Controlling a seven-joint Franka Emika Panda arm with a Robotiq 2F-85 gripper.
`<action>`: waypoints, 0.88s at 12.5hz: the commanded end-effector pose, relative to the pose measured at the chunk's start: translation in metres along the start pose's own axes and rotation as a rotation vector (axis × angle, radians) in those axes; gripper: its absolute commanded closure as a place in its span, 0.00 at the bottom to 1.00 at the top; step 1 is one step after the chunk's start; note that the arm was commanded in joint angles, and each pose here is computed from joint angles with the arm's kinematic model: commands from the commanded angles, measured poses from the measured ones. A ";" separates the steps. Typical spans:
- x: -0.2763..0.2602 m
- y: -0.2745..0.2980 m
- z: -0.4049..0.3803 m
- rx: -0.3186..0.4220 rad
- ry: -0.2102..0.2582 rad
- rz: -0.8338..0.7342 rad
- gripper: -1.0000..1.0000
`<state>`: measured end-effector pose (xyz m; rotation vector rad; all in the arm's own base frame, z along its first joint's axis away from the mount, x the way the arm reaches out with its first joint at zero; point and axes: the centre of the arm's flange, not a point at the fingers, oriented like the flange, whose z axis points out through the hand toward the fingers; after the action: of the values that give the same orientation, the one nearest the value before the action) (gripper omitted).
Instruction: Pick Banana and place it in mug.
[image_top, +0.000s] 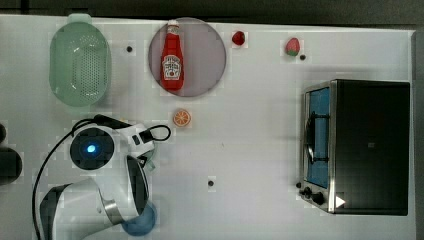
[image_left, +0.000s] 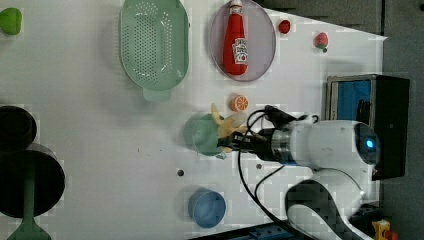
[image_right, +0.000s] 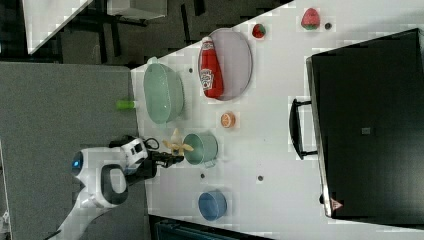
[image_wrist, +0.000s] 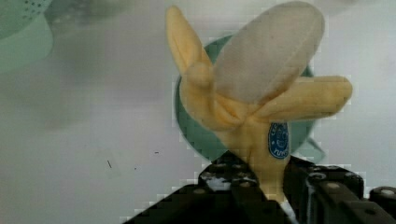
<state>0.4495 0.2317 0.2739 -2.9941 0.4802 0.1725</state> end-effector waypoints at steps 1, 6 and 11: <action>0.004 -0.001 0.019 0.016 0.007 0.051 0.69; 0.012 -0.003 0.002 0.052 0.060 0.150 0.06; 0.008 0.000 -0.087 0.083 0.182 0.153 0.00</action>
<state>0.4518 0.2144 0.3168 -2.9811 0.6313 0.0119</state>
